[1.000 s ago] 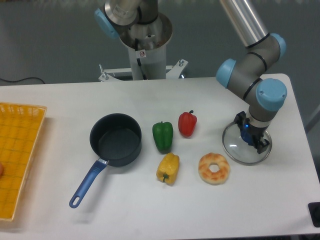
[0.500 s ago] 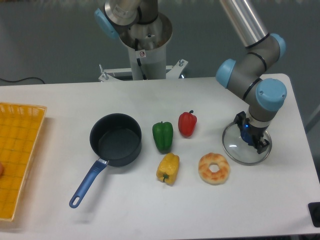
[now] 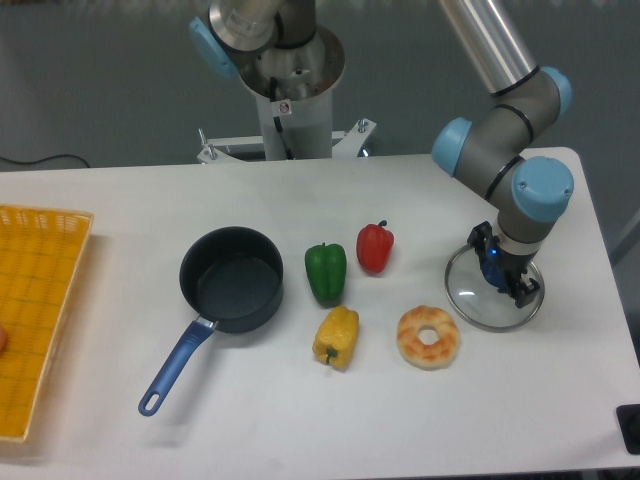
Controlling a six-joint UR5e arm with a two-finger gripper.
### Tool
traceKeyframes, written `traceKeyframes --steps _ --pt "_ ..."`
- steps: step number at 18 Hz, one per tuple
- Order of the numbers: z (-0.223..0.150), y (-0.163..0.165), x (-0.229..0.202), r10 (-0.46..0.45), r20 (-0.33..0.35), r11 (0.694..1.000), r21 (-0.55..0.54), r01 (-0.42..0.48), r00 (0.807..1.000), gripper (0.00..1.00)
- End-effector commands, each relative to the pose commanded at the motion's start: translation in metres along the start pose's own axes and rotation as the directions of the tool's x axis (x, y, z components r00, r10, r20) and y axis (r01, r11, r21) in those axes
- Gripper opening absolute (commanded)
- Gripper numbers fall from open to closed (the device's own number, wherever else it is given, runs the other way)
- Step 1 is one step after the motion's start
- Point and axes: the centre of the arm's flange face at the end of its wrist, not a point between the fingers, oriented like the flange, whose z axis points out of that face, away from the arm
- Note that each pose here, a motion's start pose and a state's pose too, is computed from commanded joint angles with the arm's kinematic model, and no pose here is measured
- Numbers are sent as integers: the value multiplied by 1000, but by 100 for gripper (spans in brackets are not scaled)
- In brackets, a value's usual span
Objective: Place the lid on the table
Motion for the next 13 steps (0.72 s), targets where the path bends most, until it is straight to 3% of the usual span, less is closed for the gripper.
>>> traceKeyframes --steps 13 --pt "-9 0 0 1 13 1000 -4 -1 1000 60"
